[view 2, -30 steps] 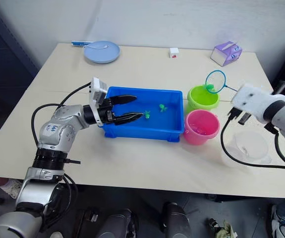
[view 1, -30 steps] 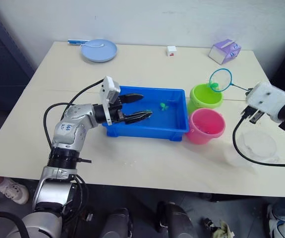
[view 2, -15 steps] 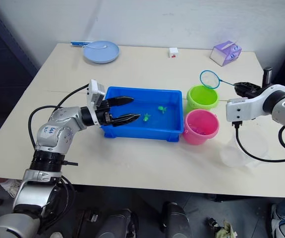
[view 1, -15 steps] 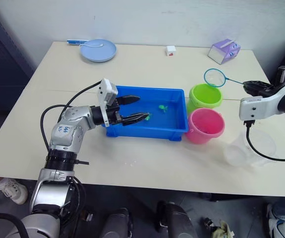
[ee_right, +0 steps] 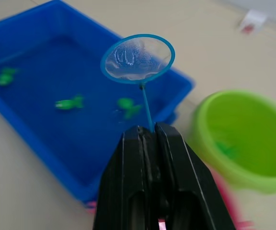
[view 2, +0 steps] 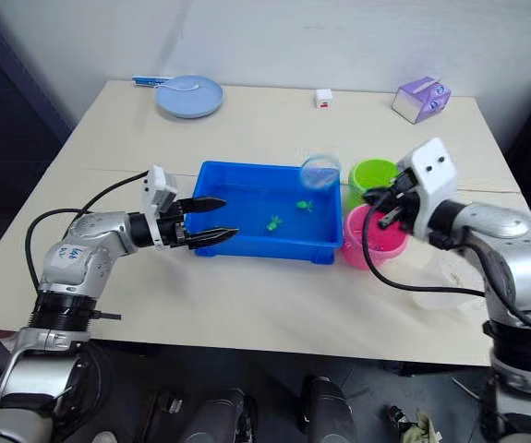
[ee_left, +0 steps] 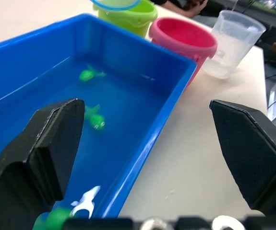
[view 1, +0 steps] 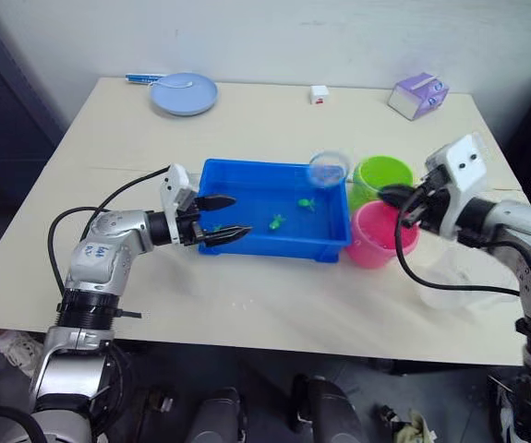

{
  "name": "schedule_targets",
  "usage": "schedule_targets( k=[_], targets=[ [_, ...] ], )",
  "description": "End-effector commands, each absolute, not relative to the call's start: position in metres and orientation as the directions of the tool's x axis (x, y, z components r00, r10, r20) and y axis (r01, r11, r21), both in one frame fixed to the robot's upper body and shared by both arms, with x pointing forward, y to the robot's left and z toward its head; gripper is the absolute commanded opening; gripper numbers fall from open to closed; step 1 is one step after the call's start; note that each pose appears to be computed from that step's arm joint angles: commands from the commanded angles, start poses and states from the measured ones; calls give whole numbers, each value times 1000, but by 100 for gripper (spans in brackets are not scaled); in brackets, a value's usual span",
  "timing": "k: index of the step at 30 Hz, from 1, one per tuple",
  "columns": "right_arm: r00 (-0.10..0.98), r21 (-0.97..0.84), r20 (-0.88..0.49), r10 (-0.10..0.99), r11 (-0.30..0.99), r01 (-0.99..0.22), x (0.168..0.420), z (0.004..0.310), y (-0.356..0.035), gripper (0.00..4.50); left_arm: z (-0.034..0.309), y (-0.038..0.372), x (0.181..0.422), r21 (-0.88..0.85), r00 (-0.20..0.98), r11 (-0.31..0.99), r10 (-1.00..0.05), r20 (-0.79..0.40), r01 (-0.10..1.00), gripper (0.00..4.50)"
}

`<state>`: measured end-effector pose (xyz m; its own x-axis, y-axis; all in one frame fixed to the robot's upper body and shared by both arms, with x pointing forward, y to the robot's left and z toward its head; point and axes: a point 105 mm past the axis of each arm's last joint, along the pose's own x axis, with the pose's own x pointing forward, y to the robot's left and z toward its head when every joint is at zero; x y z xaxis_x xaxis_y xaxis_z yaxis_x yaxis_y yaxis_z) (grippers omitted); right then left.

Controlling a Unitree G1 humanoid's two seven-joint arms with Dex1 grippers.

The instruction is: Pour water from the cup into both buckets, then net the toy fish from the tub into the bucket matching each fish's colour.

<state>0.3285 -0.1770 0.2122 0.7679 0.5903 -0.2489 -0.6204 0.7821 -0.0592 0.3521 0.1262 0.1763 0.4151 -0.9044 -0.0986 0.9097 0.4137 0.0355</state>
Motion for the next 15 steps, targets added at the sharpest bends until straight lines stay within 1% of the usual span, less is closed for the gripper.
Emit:
schedule_targets(
  k=[1, 3, 5, 8, 15],
  targets=[
    [725, 112, -292, 624, 775, -622, 321, 206, -168, 80, 190, 127, 348, 103, 433, 425, -898, -76, 899, 450],
    [706, 190, -330, 626, 777, -600, 323, 197, -166, 80, 191, 127, 346, 106, 440, 432, -895, -68, 896, 450],
    [705, 237, -351, 616, 787, -570, 326, 192, -167, 80, 192, 126, 344, 107, 444, 436, -894, -63, 893, 450],
    [682, 306, -369, 632, 775, -553, 326, 189, -165, 80, 192, 126, 340, 109, 450, 442, -891, -60, 890, 450],
    [658, 370, -406, 634, 773, -516, 328, 179, -160, 80, 191, 129, 338, 117, 471, 463, -880, -58, 879, 450]
  ],
)
